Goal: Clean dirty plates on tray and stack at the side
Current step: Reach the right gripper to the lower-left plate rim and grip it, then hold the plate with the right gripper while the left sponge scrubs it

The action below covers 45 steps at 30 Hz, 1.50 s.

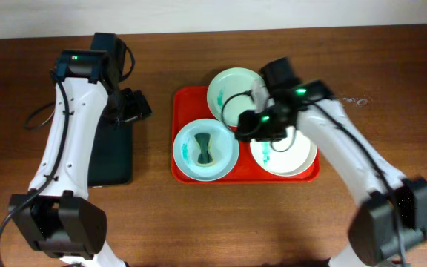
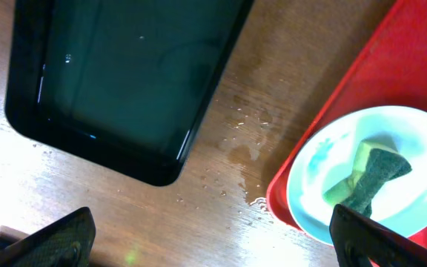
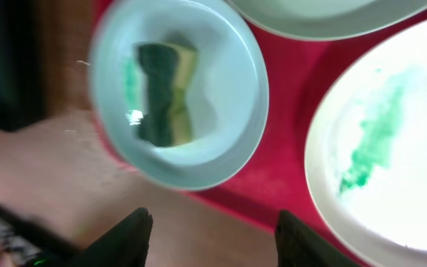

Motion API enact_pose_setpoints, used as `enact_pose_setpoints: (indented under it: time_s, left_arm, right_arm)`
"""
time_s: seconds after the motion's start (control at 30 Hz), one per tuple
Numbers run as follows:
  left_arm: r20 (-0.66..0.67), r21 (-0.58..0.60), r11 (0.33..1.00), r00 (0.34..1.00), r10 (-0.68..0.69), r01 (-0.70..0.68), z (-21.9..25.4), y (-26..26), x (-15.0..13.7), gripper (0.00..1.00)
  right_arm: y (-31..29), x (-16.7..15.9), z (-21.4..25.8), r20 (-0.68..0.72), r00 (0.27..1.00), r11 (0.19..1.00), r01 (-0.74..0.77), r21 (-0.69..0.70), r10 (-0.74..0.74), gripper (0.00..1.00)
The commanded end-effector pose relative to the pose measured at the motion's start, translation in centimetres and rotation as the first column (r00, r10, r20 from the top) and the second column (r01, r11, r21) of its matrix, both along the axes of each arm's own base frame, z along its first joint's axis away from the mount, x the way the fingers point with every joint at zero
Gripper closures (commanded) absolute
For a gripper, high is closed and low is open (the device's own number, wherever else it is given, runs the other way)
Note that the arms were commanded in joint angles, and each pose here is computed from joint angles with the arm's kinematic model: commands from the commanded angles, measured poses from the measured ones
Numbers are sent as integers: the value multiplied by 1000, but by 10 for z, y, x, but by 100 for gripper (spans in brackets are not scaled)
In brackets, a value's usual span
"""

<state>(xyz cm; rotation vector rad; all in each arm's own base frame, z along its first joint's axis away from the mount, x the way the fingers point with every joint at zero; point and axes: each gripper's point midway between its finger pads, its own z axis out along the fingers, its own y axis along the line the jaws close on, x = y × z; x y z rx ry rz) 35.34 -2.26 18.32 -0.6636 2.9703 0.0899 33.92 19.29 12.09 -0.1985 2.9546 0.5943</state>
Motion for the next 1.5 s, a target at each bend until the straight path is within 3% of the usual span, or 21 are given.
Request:
enact_pose_setpoints:
  time_s: [0.0,0.1,0.23,0.63,0.7,0.77,0.8,0.87,0.93,1.07,1.2,1.33,1.47]
  left_arm:
    - [4,8,999,999,-47,47,1,-8,0,1]
    - [0,9,997,997,-77,77,-1,-19,-2,1]
    - [-7,10,994,994,-106,106,-10,-29,-3,1]
    - [-22,-91,969,972,-234,231,-40,-57,-6,4]
    - [-17,-115,959,965,-263,260,-40,-62,-7,5]
    - [-7,-142,951,960,-279,275,-39,-68,-6,16]
    - [-2,-142,949,959,-283,280,-40,-70,-5,31]
    - [1,-167,941,955,-298,294,-47,-79,-7,53]
    - [-6,-200,929,948,-320,312,-65,-91,-12,61]
    - [39,-287,890,932,-359,355,-96,-120,-15,60]
    - [84,-292,876,922,-377,385,-118,-146,-18,46]
    - [141,-289,847,895,-423,446,-126,-170,-17,51]
    - [145,-287,851,898,-416,440,-133,-176,-14,50]
  right_arm:
    - [-9,18,-46,-13,999,993,32,-116,-33,60]
    - [16,28,-77,-26,997,997,-70,-18,70,63]
    - [14,37,-91,5,993,993,-120,-22,120,62]
    - [7,35,-123,-65,991,993,-116,-14,115,63]
    - [12,32,-121,-74,990,993,-121,17,122,78]
    - [14,31,-120,-78,989,992,-122,32,124,87]
    - [17,30,-118,-83,988,991,-124,53,128,94]
    - [21,28,-116,-92,987,989,-126,77,133,96]
    - [20,24,-116,-108,985,989,-125,76,133,96]
    - [23,22,-115,-115,984,987,-127,98,138,96]
    - [23,22,-115,-115,984,987,-127,97,138,96]
    - [23,22,-115,-115,984,987,-127,97,138,96]
    - [22,24,-113,-107,985,988,-127,86,136,96]
